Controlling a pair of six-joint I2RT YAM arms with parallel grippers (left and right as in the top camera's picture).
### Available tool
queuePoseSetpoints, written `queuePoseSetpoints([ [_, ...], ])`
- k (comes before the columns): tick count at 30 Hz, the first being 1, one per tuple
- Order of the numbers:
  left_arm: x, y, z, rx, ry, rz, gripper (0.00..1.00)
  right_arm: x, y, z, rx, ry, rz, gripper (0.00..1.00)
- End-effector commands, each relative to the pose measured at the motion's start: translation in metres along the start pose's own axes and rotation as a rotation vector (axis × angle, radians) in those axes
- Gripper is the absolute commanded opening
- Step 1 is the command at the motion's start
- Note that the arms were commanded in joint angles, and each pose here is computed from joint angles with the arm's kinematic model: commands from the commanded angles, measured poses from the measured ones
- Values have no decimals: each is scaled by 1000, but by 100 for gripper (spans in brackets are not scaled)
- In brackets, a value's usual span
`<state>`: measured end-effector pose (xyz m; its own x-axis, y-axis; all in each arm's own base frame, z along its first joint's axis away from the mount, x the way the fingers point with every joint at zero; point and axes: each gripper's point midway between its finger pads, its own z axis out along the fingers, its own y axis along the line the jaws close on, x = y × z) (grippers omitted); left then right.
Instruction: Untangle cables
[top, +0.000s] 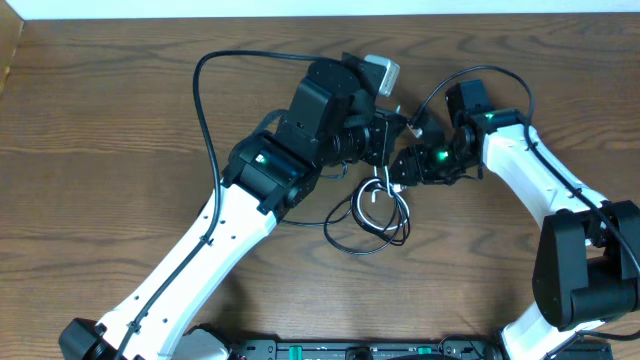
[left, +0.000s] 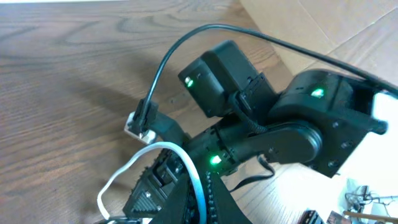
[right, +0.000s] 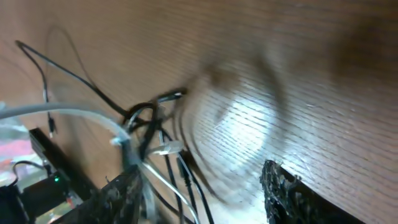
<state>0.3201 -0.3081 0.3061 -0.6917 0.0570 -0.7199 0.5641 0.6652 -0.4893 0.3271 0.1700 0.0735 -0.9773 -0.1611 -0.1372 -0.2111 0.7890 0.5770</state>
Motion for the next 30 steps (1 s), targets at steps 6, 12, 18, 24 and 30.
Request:
queuePoseSetpoints([
  [6,-61,1,-54,62,-222,-31,7,15,-13,18,10,-6,130,50],
  [12,-75,-7,-82,77,-300,-33,7,6,-9,17,-95,-68,75,55],
  [18,-76,-9,-85,78,-307,-30,7,-19,25,-30,-279,-207,-151,59],
  [24,-77,-7,-86,69,-314,-31,7,5,99,-82,-473,-309,-542,64],
  [30,-77,-7,-86,69,-313,-33,7,23,116,-89,-432,-293,-605,62],
])
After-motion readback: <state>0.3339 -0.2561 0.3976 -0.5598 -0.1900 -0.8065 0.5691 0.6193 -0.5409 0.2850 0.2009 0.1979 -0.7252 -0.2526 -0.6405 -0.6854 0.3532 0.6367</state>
